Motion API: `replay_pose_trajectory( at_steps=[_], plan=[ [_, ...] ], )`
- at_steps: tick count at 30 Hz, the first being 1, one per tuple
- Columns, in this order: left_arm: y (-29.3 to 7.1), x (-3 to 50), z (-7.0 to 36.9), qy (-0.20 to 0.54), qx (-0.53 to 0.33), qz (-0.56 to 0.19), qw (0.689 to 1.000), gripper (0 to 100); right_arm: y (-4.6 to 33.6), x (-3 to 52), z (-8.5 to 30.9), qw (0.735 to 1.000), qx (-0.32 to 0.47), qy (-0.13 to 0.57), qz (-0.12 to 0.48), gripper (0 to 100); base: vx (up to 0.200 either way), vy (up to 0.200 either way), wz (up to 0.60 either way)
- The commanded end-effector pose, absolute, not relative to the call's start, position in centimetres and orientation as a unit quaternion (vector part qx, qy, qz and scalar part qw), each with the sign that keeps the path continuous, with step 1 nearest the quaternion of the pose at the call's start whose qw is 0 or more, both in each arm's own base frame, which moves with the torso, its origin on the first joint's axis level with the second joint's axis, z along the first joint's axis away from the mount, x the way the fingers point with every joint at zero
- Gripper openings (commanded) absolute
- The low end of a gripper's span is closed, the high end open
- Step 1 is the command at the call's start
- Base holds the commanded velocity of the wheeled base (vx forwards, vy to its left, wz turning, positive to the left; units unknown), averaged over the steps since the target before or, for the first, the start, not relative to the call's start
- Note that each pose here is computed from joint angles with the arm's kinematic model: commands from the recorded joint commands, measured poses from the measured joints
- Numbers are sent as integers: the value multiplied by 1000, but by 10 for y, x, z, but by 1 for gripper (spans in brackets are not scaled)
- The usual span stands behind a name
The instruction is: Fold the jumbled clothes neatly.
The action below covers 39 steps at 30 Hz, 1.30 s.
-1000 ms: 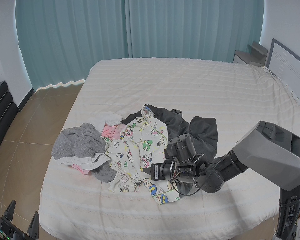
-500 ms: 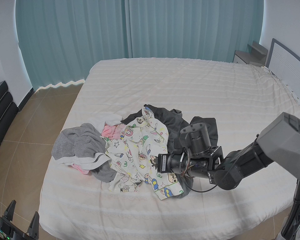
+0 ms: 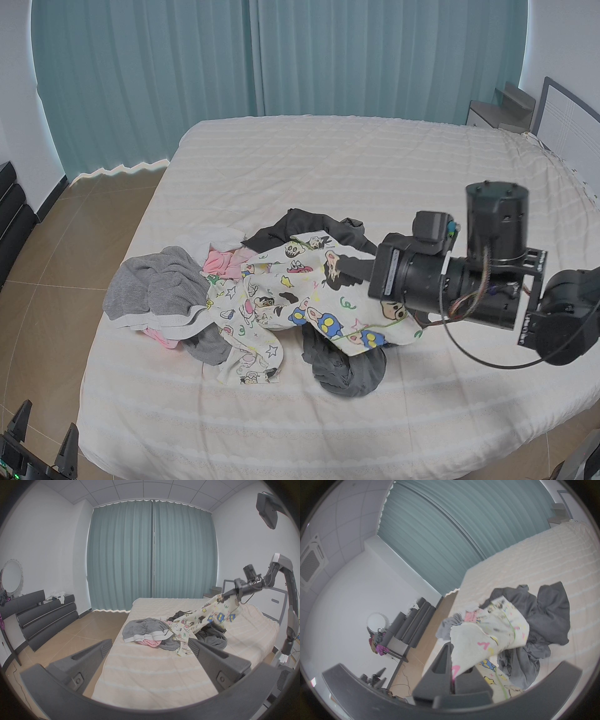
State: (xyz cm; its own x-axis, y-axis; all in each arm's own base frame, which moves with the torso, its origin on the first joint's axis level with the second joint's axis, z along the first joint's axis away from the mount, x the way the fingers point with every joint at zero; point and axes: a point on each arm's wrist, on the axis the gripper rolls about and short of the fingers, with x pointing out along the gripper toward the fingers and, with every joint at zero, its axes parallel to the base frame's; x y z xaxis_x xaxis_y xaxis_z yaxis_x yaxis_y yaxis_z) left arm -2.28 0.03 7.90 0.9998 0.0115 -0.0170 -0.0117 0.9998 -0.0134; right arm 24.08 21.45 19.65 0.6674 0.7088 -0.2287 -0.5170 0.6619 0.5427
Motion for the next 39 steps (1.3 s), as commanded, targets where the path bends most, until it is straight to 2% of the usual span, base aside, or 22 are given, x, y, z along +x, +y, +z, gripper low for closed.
replay_pose_trajectory(
  at_steps=[1, 7, 8, 10, 11, 14, 15, 21, 24, 26, 29, 31, 32, 33, 35, 37, 39],
  plan=[
    [0, -23, 75, 5, 7, 0, 1000, 100, 188, 208, 247, 879, 248, 145, 381, 0, 0, 0, 0],
    [-2, -23, 76, 3, 17, -35, 999, 100, 176, 193, 271, 869, 259, 109, 408, 0, 0, 0, 0],
    [-2, -25, 87, -20, 7, -43, 999, 100, 176, 187, 276, 861, 259, 104, 424, 0, 0, 0, 0],
    [-3, -37, 147, -98, -52, -74, 991, 100, 179, 181, 283, 854, 260, 96, 439, 0, 0, 0, 0],
    [-3, -39, 169, -107, -78, -88, 987, 100, 180, 180, 285, 853, 261, 93, 443, 0, 0, 0, 0],
    [-4, -30, 188, -72, -88, -121, 986, 100, 184, 179, 290, 849, 262, 87, 451, 0, 0, 0, 0],
    [-6, -20, 193, -32, -80, -157, 984, 100, 188, 174, 297, 841, 265, 80, 465, 0, 0, 0, 0],
    [-12, 24, 181, 104, -52, -260, 959, 100, 211, 167, 321, 819, 272, 52, 503, 0, 0, 0, 0],
    [-13, 37, 180, 132, -41, -287, 948, 100, 217, 167, 333, 813, 276, 34, 511, 0, 0, 0, 0],
    [-17, 57, 173, 180, -20, -326, 928, 100, 225, 173, 356, 809, 295, -4, 508, 0, 0, 0, 0],
    [-22, 73, 167, 215, -3, -346, 913, 100, 235, 177, 356, 818, 294, -7, 493, 0, 0, 0, 0],
    [-23, 76, 165, 225, 0, -347, 910, 100, 234, 173, 364, 817, 291, -26, 497, 0, 0, 0, 0],
    [-25, 80, 164, 235, 2, -354, 905, 100, 230, 168, 381, 809, 295, -53, 506, 0, 0, 0, 0],
    [-29, 84, 161, 248, 3, -370, 895, 100, 233, 170, 382, 813, 293, -50, 501, 0, 0, 0, 0],
    [-35, 90, 158, 267, 6, -390, 881, 100, 240, 176, 375, 823, 286, -44, 489, 0, 0, 0, 0],
    [-37, 95, 157, 269, 9, -397, 878, 100, 243, 179, 379, 820, 296, -51, 487, 0, 0, 0, 0],
    [-39, 98, 158, 260, 11, -399, 879, 100, 252, 186, 367, 829, 282, -37, 481, 0, 0, 0, 0]
  ],
)
